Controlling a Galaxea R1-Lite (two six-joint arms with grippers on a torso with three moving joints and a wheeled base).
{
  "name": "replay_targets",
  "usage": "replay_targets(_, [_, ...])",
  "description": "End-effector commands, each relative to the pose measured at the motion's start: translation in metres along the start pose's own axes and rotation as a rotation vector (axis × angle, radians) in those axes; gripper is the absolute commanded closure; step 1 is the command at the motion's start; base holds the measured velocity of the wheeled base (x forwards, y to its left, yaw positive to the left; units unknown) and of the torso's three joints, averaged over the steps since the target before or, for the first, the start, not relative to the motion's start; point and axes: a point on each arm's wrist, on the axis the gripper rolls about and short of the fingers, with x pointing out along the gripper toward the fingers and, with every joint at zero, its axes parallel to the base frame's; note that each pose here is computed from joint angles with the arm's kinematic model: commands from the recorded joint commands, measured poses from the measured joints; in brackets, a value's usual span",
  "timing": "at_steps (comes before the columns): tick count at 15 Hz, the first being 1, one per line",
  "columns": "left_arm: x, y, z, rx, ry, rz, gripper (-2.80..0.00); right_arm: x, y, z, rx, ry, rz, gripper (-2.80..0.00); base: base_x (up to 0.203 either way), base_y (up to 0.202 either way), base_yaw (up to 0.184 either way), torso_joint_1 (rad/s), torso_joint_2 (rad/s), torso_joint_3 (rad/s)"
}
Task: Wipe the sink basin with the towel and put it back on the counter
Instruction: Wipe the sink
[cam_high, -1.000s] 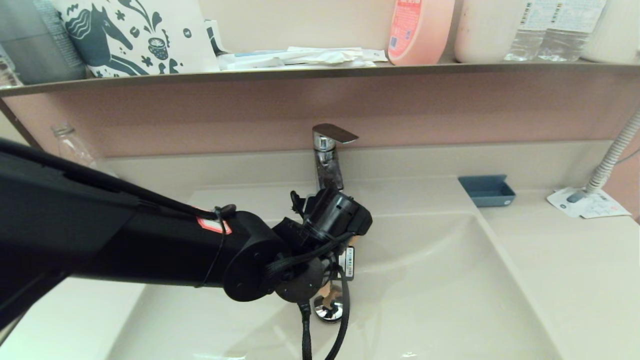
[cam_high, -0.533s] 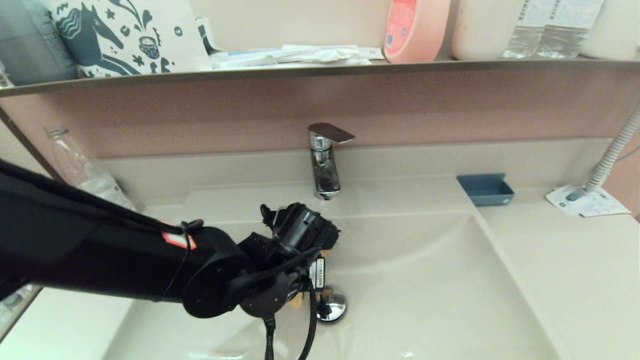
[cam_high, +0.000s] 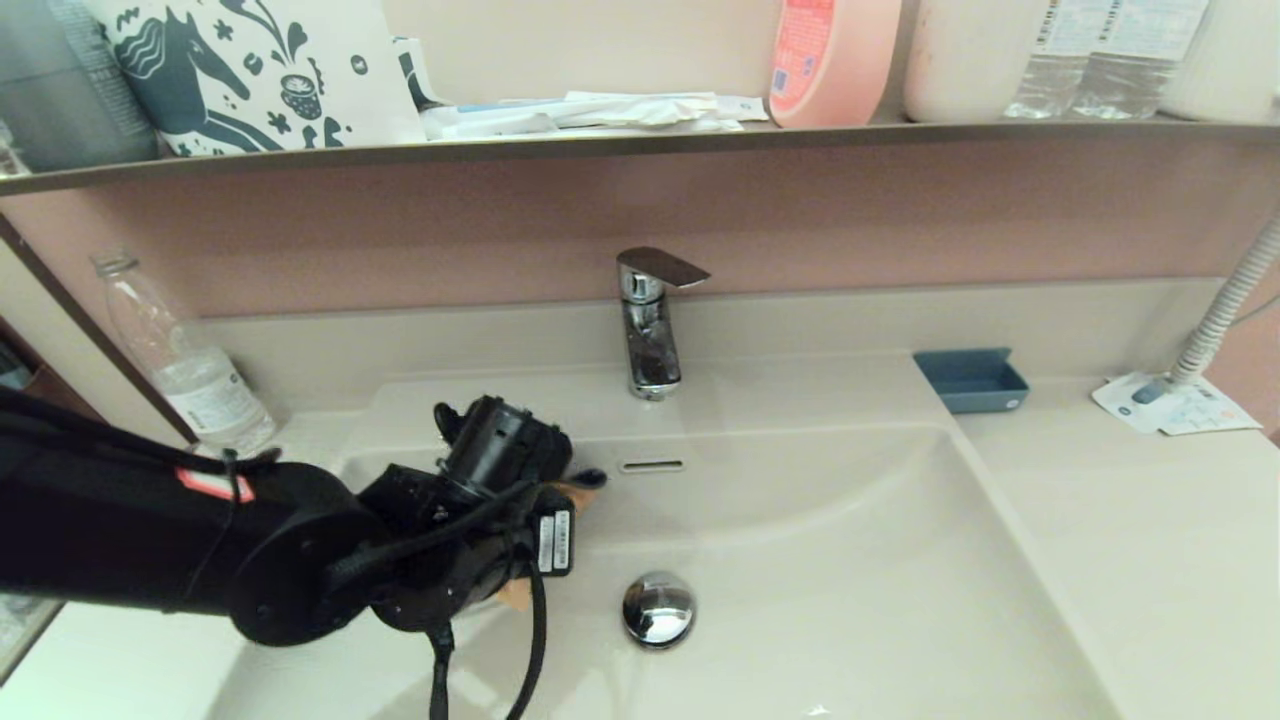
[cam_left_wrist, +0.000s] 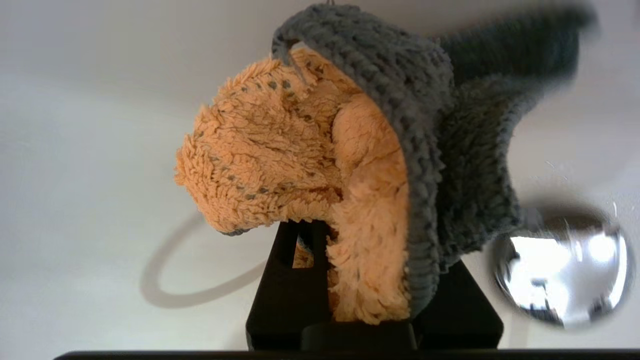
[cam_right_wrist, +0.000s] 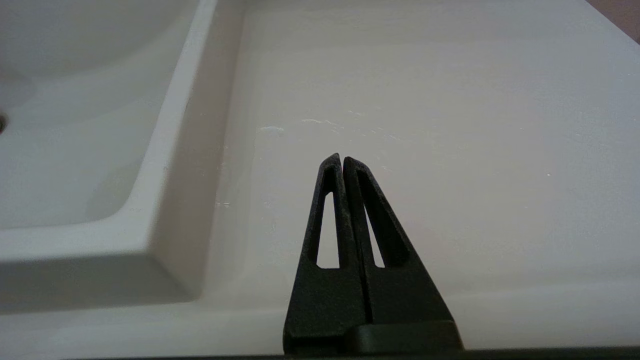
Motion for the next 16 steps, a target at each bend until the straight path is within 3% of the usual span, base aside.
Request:
replay_targets(1, [-0.008,0.030,0.034,-0.030,-0.091,0.045,0.00,0.000,0.000,0.000,0.000,0.001,0.000,0.00,0.000,0.000,0.000,0.000,0.00,0.000])
replay_targets(4, [-0.018,0.065,0.068,-0.035,-0.178,0.074,0.00,0.000,0.000,0.000,0.000,0.001,0.000,0.00,0.000,0.000,0.000,0.000,0.00,0.000])
replay_targets(8, [-0.020,0.088,0.098,-0.094,-0.250,0.088,0.00,0.000,0.000,0.000,0.000,0.001,0.000,0.00,0.000,0.000,0.000,0.000,0.00,0.000])
replay_targets(12, [0.005,0.078,0.077,-0.065,-0.168,0.082,0.00,0.000,0.000,0.000,0.000,0.001,0.000,0.00,0.000,0.000,0.000,0.000,0.00,0.000])
replay_targets(16, [0.027,0.054,0.063,-0.041,-0.196,0.035,0.00,0.000,0.000,0.000,0.000,0.001,0.000,0.00,0.000,0.000,0.000,0.000,0.00,0.000])
